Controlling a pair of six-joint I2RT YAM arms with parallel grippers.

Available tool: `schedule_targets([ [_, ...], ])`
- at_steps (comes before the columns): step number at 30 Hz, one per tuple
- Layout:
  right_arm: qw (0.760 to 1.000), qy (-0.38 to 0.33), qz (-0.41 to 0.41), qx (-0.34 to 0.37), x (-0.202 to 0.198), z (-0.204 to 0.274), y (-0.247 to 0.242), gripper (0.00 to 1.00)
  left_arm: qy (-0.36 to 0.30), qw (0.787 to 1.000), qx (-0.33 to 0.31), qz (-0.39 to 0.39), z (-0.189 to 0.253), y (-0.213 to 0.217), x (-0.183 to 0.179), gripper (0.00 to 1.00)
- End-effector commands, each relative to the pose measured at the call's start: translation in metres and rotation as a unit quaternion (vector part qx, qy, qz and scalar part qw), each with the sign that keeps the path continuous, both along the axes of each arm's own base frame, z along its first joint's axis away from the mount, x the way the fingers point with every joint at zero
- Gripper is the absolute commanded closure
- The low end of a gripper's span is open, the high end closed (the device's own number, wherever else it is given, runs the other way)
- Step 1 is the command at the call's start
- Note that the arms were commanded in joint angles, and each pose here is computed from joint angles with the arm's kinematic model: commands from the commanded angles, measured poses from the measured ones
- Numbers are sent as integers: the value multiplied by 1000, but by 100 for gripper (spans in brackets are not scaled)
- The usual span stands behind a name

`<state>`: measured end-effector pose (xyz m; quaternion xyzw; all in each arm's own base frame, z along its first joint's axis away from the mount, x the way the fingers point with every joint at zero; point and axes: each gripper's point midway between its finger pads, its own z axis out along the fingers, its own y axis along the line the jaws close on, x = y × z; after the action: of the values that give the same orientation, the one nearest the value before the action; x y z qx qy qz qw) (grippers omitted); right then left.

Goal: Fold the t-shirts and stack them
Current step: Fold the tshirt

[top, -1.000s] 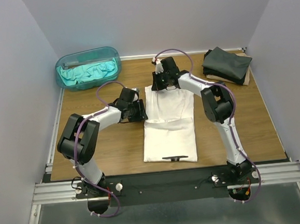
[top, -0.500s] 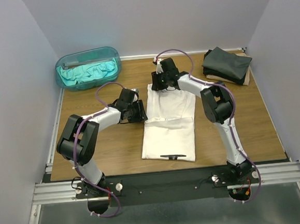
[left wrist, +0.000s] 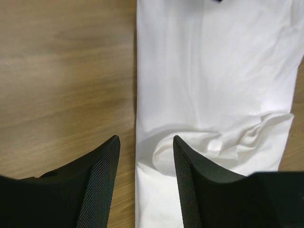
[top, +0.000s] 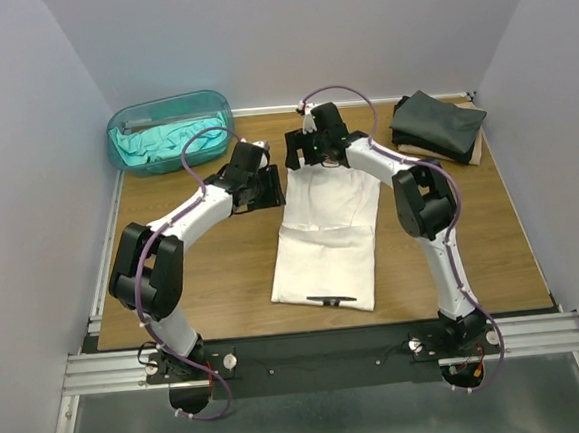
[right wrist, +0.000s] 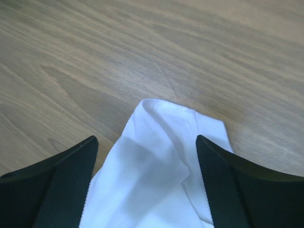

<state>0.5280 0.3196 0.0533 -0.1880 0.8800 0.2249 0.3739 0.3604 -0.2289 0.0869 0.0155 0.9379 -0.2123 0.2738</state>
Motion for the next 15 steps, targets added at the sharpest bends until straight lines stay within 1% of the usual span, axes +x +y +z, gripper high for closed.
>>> schedule_targets([
  [1,996,-82,-18,29,16,97,-7,7,-41,999,35,9,35,15,11,43],
  [4,995,-96,-36,20,12,113,-18,6,-46,998,32,4,42,18,8,43],
  [5,993,-108,-45,23,9,132,-23,6,-56,998,27,0,49,17,6,43],
  [6,993,-98,-65,13,3,124,-35,5,-52,998,28,-6,43,19,0,43],
  [7,993,-95,-71,12,-3,126,-39,5,-52,998,22,-16,42,18,-6,43],
  [8,991,-104,-85,20,-12,147,-47,5,-68,997,15,-26,50,17,-8,43],
  [9,992,-83,-94,11,-25,132,-56,5,-58,998,15,-34,38,19,-18,43],
  [10,993,-69,-99,5,-37,127,-62,5,-64,997,2,-49,43,17,-26,43],
  [11,991,-73,-110,19,-50,146,-69,5,-73,995,-5,-60,45,14,-28,43],
  [12,993,-35,-117,2,-71,120,-80,5,-57,995,-14,-77,34,13,-42,43],
  [14,992,-1,-125,11,-99,113,-87,6,-65,993,-28,-93,37,12,-52,43],
  [15,992,19,-126,10,-116,105,-92,7,-54,993,-28,-98,27,14,-62,43],
])
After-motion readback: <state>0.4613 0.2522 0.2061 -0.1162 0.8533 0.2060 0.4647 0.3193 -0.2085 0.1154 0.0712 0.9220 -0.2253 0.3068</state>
